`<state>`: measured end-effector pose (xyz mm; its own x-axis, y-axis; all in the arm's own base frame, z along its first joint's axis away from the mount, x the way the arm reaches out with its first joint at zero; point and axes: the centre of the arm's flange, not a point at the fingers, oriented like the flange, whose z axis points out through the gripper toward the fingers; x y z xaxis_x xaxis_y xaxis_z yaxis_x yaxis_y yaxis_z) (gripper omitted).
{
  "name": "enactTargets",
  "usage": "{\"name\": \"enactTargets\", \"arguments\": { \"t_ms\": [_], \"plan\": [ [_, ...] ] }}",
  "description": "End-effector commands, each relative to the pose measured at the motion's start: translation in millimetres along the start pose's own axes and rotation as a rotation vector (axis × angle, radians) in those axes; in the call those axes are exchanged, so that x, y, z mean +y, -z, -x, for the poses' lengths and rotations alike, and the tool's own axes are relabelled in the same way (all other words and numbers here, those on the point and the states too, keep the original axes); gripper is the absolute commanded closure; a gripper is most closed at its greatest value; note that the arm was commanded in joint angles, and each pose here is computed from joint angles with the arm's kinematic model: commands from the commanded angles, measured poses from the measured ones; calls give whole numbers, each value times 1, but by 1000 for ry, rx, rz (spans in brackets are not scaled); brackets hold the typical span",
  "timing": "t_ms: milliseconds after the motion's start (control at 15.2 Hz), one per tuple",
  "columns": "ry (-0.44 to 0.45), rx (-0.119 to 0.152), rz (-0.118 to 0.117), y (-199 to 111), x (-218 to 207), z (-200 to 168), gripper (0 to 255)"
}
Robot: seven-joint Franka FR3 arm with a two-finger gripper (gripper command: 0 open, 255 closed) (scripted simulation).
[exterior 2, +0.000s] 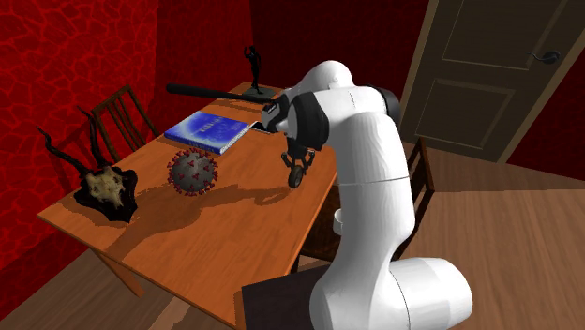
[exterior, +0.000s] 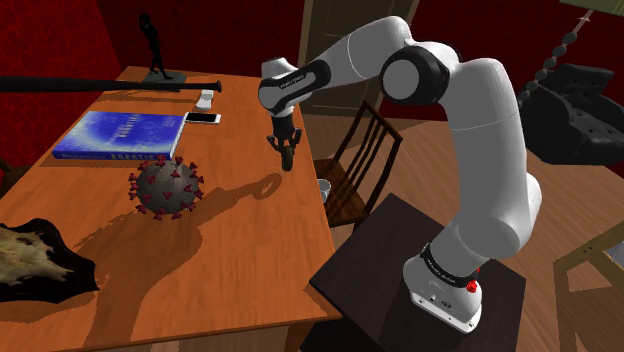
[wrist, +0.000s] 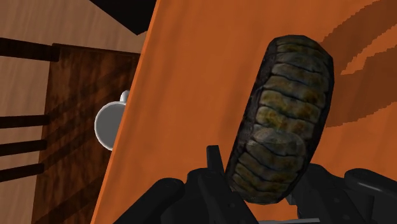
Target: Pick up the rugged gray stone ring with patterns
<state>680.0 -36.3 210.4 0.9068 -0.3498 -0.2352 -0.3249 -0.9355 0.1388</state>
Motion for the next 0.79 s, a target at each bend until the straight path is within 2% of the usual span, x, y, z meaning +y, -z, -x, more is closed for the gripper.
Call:
{"name": "enactTargets", "arguments": {
  "t_ms": [0, 594, 726],
  "plan": [
    [0, 0, 0, 9, 1, 3, 255],
    [0, 0, 0, 55, 8, 14, 255],
    [0, 0, 0, 56, 8, 14, 255]
  ]
}}
